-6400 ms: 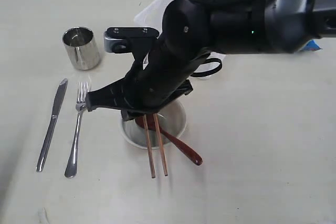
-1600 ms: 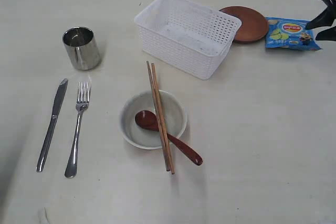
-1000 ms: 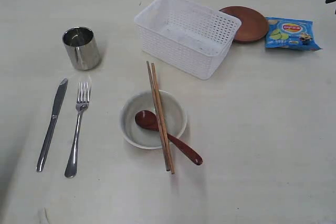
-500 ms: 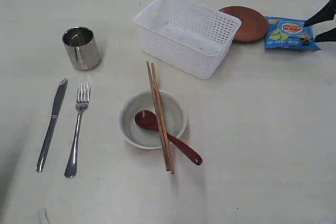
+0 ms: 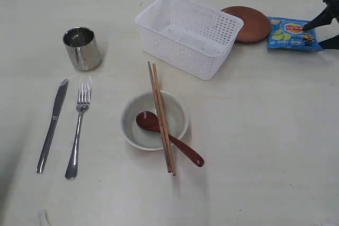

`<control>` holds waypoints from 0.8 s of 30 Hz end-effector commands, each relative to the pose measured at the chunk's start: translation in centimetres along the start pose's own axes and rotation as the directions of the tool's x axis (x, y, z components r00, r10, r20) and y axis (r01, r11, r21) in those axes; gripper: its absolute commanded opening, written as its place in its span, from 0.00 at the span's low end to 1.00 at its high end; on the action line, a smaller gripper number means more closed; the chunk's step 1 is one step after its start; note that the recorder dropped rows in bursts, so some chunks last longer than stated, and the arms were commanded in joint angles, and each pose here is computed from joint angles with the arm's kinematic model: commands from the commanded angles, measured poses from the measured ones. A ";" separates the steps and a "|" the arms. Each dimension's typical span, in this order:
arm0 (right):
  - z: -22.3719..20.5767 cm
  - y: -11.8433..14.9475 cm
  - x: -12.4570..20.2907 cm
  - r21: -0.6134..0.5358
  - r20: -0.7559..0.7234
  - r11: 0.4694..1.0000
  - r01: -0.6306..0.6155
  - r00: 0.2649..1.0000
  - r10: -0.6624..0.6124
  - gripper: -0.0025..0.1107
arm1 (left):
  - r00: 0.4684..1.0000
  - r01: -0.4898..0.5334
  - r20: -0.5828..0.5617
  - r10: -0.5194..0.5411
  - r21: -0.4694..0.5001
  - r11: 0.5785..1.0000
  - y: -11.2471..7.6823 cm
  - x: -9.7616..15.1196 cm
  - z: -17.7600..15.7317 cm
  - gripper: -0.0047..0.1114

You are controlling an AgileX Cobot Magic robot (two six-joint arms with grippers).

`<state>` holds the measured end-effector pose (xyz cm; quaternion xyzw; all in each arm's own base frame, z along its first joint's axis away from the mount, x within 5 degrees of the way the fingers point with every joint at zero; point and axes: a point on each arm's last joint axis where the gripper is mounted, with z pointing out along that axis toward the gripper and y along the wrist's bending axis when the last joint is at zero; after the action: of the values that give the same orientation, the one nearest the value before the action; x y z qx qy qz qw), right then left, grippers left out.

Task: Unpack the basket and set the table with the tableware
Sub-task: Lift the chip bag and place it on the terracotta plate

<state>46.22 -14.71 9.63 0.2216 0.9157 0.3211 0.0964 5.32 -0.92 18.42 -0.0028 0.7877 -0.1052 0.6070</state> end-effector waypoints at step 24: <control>-1.4 11.5 -0.8 -0.299 0.101 0.924 0.238 0.971 -0.218 0.02 | 1.000 0.003 0.012 -0.003 0.002 1.000 0.0 0.0 0.0 0.04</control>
<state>49.97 -10.90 18.26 0.1440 0.8642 0.4332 0.2116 5.32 -0.92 18.42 -0.0028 0.7877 -0.1052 0.6070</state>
